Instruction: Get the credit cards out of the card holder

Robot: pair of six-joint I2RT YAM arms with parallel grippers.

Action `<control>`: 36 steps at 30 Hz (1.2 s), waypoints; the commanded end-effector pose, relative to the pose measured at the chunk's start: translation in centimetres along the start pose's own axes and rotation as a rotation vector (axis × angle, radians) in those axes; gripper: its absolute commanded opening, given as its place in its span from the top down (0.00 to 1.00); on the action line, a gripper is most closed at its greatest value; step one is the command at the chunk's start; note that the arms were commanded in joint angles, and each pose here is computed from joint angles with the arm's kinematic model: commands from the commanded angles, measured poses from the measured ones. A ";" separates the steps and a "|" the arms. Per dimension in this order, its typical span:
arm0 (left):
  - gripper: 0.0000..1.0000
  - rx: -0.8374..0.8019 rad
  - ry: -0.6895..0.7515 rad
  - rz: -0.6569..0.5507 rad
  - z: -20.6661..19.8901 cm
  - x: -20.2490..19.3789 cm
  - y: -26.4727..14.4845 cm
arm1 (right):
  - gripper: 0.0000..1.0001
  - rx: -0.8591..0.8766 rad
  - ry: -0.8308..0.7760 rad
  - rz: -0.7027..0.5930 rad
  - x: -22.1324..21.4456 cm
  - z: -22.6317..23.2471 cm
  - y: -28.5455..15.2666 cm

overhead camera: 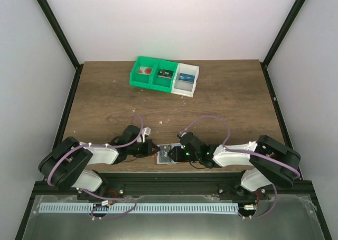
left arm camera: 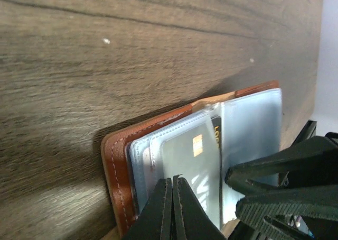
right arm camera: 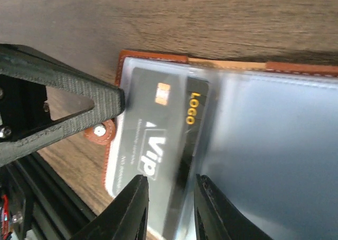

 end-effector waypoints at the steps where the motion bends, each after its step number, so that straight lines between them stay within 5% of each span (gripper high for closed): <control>1: 1.00 0.028 0.038 0.045 1.2 -1.1 0.4 | 0.74 0.022 0.009 -0.017 1.1 0.9 0.5; 36: 1.00 0.051 0.016 0.067 2.6 -2.2 0.7 | 0.78 -0.019 0.113 -0.013 1.3 -2.0 0.8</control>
Point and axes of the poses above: each gripper's point midway between its finger pads, its own y axis out along the fingers, its own z axis along the line the jaws close on, x = y × z, the point moved 1 cm from there along -y, back along the fingers, and after that the axes turned 8 degrees about y, right-handed, at the moved point
